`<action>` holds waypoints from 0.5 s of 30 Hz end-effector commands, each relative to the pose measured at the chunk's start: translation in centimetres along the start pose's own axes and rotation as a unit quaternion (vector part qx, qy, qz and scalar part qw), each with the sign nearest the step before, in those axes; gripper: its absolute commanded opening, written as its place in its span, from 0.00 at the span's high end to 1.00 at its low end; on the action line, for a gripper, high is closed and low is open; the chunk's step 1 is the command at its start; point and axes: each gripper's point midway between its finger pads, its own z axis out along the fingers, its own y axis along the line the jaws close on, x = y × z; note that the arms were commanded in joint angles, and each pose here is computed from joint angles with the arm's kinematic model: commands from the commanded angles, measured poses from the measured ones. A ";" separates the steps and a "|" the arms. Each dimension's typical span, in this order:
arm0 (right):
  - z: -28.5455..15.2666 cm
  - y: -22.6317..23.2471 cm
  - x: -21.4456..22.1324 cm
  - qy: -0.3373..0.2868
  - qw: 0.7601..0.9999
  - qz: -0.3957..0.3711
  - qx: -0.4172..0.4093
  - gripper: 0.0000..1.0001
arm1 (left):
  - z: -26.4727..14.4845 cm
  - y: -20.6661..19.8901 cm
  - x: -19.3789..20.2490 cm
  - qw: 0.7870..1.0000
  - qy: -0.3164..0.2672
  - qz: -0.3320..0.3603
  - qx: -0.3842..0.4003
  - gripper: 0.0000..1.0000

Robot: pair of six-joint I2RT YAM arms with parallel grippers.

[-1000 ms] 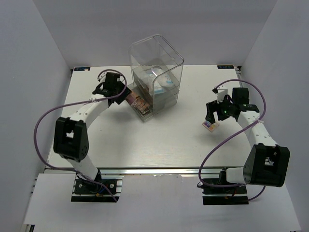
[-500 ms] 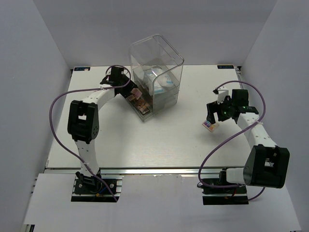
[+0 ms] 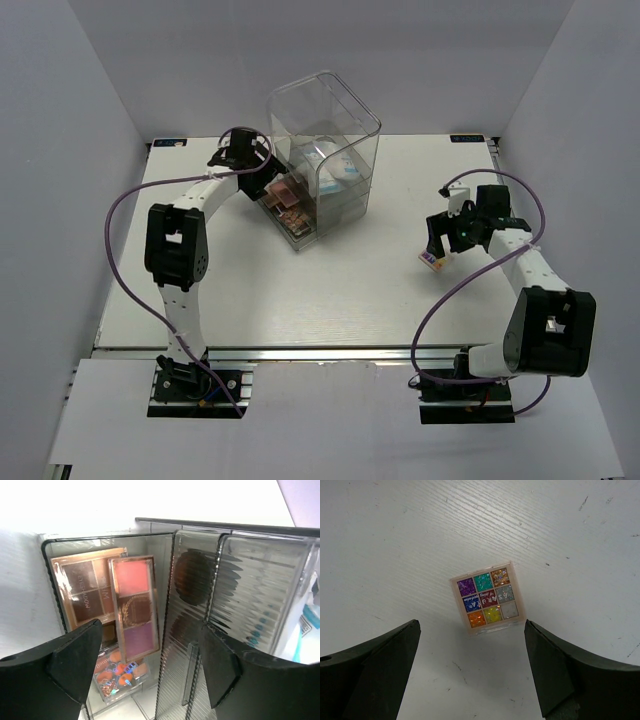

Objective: Organize the makeup

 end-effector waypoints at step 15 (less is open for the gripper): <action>2.9 -2.8 -0.1 0.044 0.995 -0.073 0.044 0.11 | -11.0 -2.1 -3.8 0.990 -0.078 0.089 0.070 0.06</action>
